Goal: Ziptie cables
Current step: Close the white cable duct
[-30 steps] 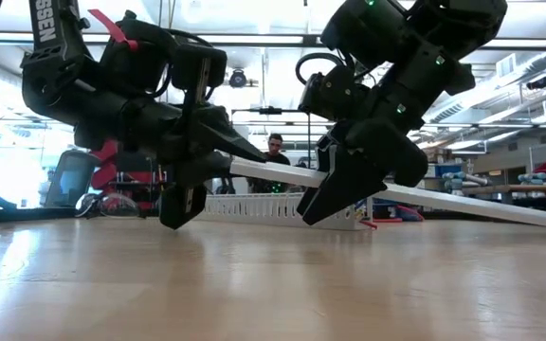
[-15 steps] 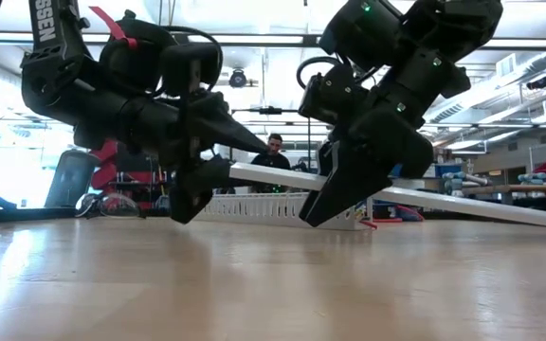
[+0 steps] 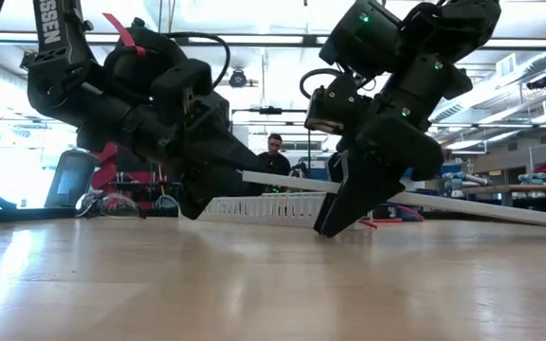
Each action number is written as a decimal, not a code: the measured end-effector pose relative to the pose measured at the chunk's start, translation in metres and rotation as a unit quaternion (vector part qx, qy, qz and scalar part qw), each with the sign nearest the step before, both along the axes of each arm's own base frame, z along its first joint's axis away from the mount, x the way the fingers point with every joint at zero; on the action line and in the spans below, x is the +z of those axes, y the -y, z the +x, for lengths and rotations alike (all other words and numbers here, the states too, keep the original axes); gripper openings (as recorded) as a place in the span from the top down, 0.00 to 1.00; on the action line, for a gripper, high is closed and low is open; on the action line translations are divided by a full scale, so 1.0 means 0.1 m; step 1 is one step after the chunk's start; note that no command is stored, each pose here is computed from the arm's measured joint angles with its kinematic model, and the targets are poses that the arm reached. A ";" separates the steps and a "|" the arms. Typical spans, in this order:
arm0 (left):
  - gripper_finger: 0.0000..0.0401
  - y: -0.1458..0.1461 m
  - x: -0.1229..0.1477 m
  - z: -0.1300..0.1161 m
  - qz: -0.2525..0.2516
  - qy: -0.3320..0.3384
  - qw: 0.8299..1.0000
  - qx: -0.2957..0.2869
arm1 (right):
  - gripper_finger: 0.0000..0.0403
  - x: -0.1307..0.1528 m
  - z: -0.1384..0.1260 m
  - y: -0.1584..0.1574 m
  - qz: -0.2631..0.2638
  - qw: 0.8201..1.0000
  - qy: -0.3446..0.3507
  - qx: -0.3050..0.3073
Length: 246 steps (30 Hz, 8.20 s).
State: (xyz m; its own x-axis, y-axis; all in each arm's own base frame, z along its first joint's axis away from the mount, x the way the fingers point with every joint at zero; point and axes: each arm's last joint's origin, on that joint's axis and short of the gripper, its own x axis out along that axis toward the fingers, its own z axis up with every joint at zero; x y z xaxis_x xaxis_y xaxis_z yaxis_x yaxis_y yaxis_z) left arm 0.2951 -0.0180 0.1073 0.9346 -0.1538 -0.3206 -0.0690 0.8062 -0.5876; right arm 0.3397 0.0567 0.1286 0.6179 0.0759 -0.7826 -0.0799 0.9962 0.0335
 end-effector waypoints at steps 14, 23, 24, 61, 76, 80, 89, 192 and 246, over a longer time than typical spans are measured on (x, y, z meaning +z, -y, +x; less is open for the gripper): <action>0.57 0.00 -0.02 -0.01 0.045 -0.001 0.998 -0.033 | 0.47 -0.01 -0.02 -0.01 0.015 1.000 -0.016 0.002; 0.57 -0.07 0.01 0.00 0.035 0.013 0.998 -0.049 | 0.47 -0.04 -0.05 -0.01 0.020 0.999 -0.035 -0.006; 0.57 -0.09 0.01 0.00 0.032 0.013 0.998 -0.052 | 0.47 -0.04 -0.05 -0.01 0.021 0.999 -0.036 -0.007; 0.57 -0.77 -0.01 -0.06 0.169 0.005 0.984 0.056 | 0.47 -0.04 -0.06 -0.05 0.026 0.999 -0.037 -0.010; 0.57 -0.54 0.24 -0.02 0.331 0.049 0.939 0.082 | 0.47 -0.04 -0.07 -0.04 0.027 0.999 -0.042 -0.015; 0.57 -0.47 0.23 -0.03 0.338 0.024 0.938 0.069 | 0.47 -0.04 -0.07 -0.04 0.032 0.998 -0.044 -0.027; 0.57 -0.31 0.36 -0.06 0.386 0.016 0.917 0.101 | 0.41 -0.05 -0.07 -0.04 0.033 0.998 -0.047 -0.028; 0.57 0.27 0.59 -0.31 0.400 -0.022 0.915 0.042 | 0.23 0.08 -0.09 -0.18 -0.003 0.999 0.038 -0.035; 0.57 0.26 0.61 -0.30 0.441 -0.016 0.897 0.028 | 0.42 -0.25 -0.04 -0.24 0.019 0.999 0.002 -0.047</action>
State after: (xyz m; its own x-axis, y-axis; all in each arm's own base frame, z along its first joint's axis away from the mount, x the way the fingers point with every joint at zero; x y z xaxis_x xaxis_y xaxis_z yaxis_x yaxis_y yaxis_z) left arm 0.2648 -0.0443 0.1679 0.9212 0.2200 -0.3209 -0.1293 0.9510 0.2809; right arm 0.3358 0.0805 0.1032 0.6271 0.0481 -0.7774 0.0129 0.9973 0.0721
